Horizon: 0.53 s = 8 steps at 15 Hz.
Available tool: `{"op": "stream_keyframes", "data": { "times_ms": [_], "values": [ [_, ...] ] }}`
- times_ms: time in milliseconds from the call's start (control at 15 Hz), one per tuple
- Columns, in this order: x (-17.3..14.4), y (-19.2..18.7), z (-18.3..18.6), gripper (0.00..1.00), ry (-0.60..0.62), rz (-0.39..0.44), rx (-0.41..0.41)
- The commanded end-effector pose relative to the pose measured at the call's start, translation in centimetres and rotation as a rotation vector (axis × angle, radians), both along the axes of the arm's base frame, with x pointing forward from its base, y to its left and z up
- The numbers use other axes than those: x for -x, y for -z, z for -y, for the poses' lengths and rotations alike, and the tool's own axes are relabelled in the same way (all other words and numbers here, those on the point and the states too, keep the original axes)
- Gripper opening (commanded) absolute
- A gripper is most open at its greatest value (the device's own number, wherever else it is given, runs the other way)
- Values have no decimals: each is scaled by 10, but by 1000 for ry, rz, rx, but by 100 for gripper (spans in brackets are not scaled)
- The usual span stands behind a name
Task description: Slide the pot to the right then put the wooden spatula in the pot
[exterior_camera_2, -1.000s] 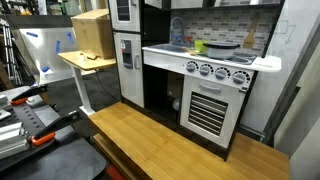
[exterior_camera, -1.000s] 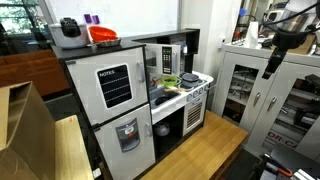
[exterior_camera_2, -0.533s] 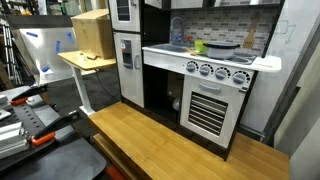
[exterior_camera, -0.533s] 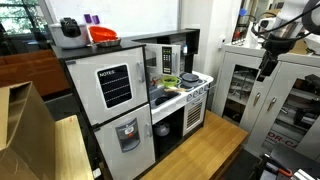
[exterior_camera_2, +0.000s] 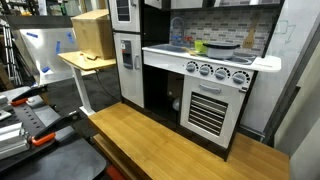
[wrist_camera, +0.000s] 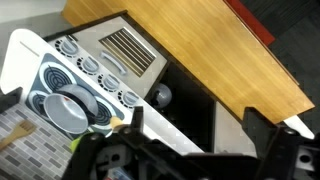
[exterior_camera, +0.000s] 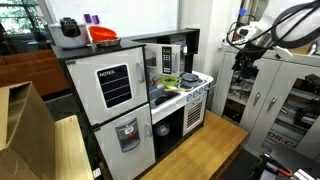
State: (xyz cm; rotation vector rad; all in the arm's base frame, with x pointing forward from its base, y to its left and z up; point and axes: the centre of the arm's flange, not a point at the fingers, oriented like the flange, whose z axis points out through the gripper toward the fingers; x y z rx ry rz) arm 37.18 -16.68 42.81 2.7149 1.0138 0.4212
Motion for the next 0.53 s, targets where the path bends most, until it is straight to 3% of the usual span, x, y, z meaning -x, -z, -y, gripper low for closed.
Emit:
{"op": "stream_keyframes", "data": {
  "times_ms": [0,467],
  "values": [
    [-5,3,-3,100,-35,-9,-3],
    [-9,2,0,100,-62,-13,3]
  ]
}}
